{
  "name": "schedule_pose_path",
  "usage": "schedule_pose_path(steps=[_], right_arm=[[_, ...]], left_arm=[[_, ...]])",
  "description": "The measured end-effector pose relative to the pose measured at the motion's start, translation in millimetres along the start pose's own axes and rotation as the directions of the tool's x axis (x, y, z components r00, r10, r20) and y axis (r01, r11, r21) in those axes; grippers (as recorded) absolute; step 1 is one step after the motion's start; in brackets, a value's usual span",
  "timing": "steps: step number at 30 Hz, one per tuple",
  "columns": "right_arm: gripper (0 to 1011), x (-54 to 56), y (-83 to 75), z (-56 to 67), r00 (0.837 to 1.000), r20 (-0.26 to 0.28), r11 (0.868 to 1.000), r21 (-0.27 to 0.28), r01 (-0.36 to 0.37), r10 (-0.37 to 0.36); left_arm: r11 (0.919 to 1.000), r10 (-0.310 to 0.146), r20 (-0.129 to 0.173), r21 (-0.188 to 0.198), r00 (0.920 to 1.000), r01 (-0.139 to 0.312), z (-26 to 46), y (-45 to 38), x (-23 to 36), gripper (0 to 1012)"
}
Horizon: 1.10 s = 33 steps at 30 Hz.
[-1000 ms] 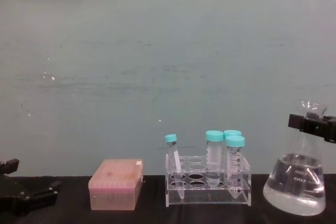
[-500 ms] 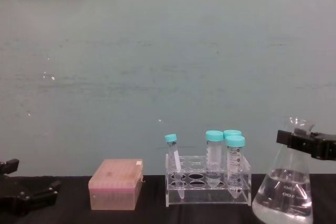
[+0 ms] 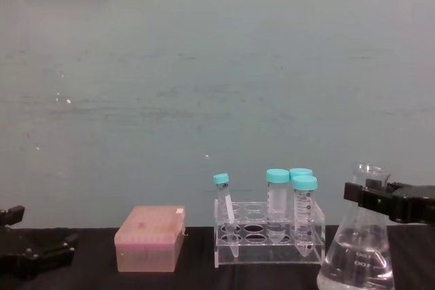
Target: Pick up the beaker with the right gripper, shake it three times, and then put it down.
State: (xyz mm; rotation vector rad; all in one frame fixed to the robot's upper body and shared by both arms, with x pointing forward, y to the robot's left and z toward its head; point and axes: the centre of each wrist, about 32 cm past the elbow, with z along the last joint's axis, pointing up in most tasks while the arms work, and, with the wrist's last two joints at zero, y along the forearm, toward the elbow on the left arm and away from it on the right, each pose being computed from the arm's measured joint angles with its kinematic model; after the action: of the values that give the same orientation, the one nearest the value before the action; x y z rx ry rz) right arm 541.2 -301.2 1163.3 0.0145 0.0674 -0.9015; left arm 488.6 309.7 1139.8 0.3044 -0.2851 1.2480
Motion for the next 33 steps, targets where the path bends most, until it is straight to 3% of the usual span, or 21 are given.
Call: schedule_pose_path(steps=[33], right_arm=[[452, -0.1, 1.9, -6.4, 1.000, 0.011, 1.000, -0.022, -0.013, 0.013]], left_arm=[[1.0000, 0.000, 0.000, 0.000, 1.0000, 0.000, 0.0, 0.0, 0.0, 1000]])
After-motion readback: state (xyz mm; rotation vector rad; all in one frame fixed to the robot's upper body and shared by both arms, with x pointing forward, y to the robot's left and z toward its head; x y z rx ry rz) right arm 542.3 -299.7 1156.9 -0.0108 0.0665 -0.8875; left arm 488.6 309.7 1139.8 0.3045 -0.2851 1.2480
